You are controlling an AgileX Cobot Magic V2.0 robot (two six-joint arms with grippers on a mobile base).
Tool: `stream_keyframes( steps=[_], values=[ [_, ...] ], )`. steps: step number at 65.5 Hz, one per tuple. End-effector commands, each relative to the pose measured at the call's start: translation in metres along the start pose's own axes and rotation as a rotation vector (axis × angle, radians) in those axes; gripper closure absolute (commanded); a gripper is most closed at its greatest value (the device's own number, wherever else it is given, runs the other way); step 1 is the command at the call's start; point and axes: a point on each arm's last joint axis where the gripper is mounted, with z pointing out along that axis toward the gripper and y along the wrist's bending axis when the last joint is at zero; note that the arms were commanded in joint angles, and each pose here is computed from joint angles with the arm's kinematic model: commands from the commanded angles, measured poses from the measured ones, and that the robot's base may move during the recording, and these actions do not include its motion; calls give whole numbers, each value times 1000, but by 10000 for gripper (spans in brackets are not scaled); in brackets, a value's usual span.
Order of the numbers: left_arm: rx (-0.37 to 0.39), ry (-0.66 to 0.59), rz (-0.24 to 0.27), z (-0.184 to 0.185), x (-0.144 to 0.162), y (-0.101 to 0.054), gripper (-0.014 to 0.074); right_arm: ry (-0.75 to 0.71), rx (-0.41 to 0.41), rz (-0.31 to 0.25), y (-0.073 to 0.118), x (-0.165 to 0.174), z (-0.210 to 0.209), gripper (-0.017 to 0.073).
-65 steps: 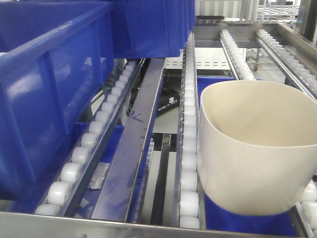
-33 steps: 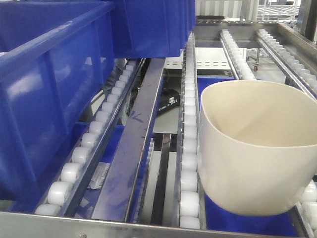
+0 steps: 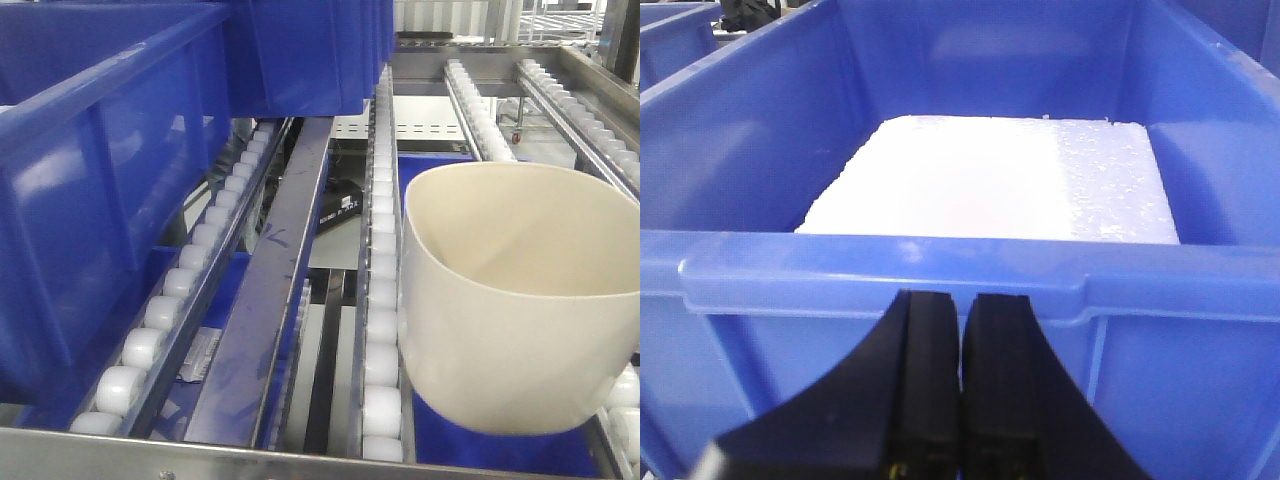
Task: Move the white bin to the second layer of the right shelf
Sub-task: 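Open the right gripper and withdraw it from the bin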
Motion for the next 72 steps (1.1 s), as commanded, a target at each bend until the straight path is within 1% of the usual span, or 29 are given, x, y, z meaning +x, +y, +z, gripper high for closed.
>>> stream_keyframes(
  steps=[1, 4, 7, 14, 23, 25, 30, 72],
  values=[
    [1, -65, -3, 1, 4, 0, 509, -120, 10, 21, -1, -13, 0, 510],
    [1, -65, -3, 1, 4, 0, 509, -140, 13, 13, -1, -11, 1, 510],
    [1, -65, -3, 1, 4, 0, 509, -163, 14, 19, -1, -6, 2, 510],
    [1, -65, -3, 1, 4, 0, 509, -197, 12, 58, 1, 6, 6, 510],
    [1, -65, -3, 1, 4, 0, 509, -171, 7, 99, 2, 27, 8, 510],
    [1, -65, -3, 1, 4, 0, 509, -177, 7, 98, 3, 33, 7, 510],
    [1, -65, -3, 1, 4, 0, 509, -167, 6, 83, 3, 35, 6, 510],
    [1, -65, -3, 1, 4, 0, 509, -172, 6, 83, 3, 34, 6, 510]
  ],
)
